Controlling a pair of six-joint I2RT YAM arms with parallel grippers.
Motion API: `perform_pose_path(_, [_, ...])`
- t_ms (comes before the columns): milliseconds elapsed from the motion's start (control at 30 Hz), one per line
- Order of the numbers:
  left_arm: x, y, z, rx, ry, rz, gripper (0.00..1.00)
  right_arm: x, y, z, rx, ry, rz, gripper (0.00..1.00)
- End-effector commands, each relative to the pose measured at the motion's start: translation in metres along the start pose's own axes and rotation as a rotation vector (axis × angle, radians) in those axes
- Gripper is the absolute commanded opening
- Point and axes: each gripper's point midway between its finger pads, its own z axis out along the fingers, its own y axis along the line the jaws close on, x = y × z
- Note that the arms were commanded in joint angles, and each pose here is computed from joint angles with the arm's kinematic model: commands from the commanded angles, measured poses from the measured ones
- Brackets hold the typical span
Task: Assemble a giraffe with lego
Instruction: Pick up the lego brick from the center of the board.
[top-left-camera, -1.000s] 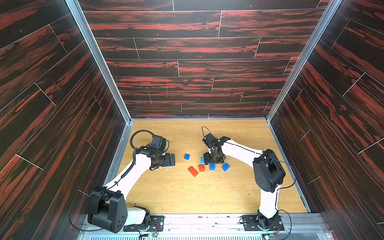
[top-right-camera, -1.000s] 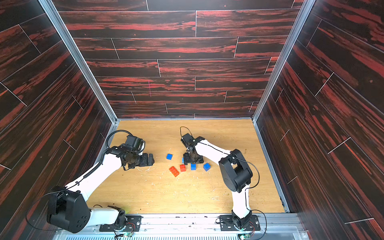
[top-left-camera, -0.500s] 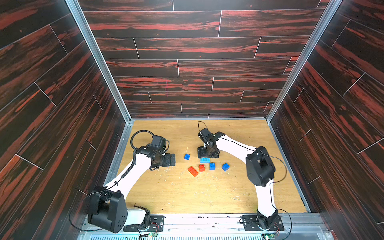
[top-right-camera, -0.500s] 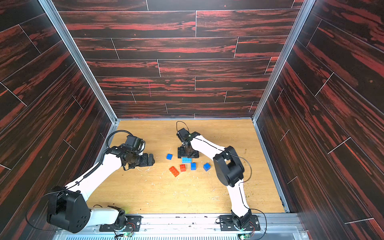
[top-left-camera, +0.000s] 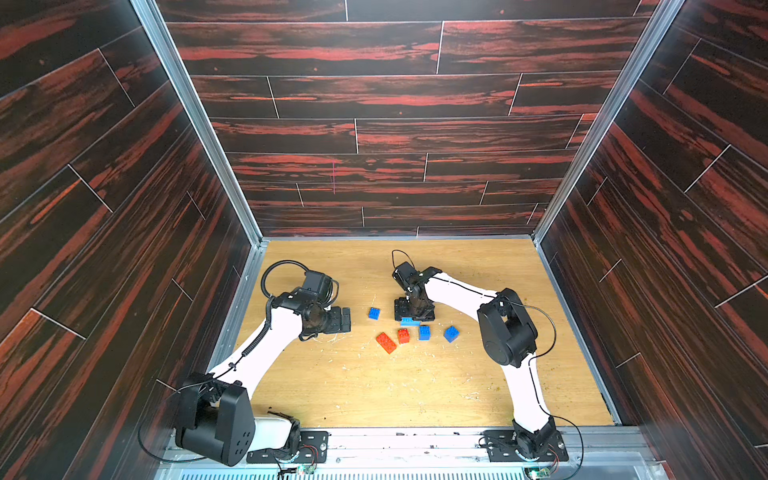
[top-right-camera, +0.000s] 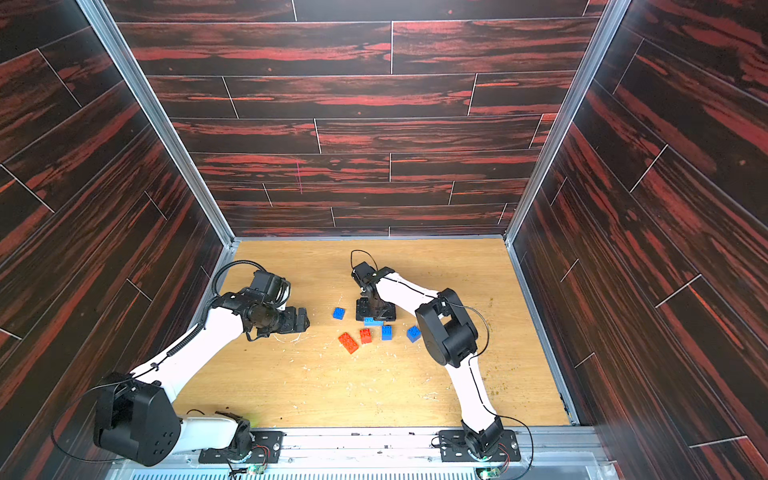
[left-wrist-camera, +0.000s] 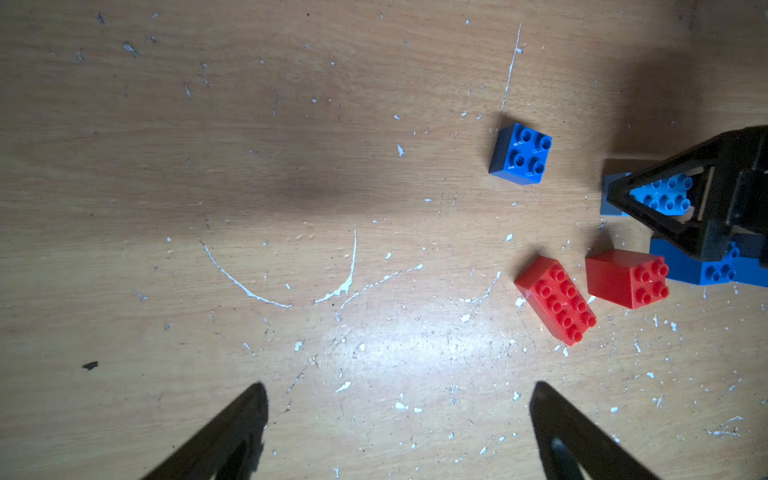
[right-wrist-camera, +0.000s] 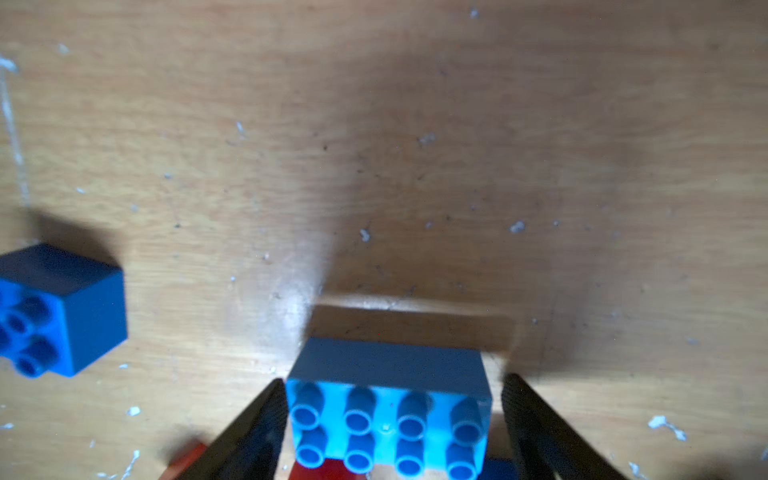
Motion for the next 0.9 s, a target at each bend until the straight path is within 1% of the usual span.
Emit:
perform_pose_path(0, [0.006, 0.000, -0.007, -0.001, 0.008, 0.015, 0.99, 0.005, 0.002, 0.007, 0.022, 0.028, 0.001, 0.78])
perform_pose_path(67, [0.005, 0.000, -0.007, -0.001, 0.005, 0.015, 0.99, 0.006, 0.001, 0.007, 0.035, 0.027, -0.005, 0.73])
perform_pose_path(267, [0.006, 0.000, -0.007, -0.002, 0.006, 0.012, 0.99, 0.009, -0.002, 0.008, 0.044, 0.035, -0.010, 0.70])
perform_pose_path(400, [0.005, 0.000, -0.007, -0.002, 0.003, 0.011, 0.99, 0.005, -0.001, -0.001, 0.039, 0.012, -0.014, 0.62])
perform_pose_path(533, [0.006, 0.001, -0.007, -0.001, 0.006, 0.010, 0.99, -0.004, 0.002, -0.020, 0.033, -0.031, -0.030, 0.57])
perform_pose_path(667, [0.006, 0.001, -0.006, -0.003, 0.005, 0.010, 0.99, -0.009, 0.003, -0.046, 0.034, -0.066, -0.055, 0.55])
perform_pose_path(867, [0.005, 0.001, -0.007, -0.004, 0.002, 0.010, 0.99, 0.002, 0.006, -0.074, 0.032, -0.066, -0.102, 0.52])
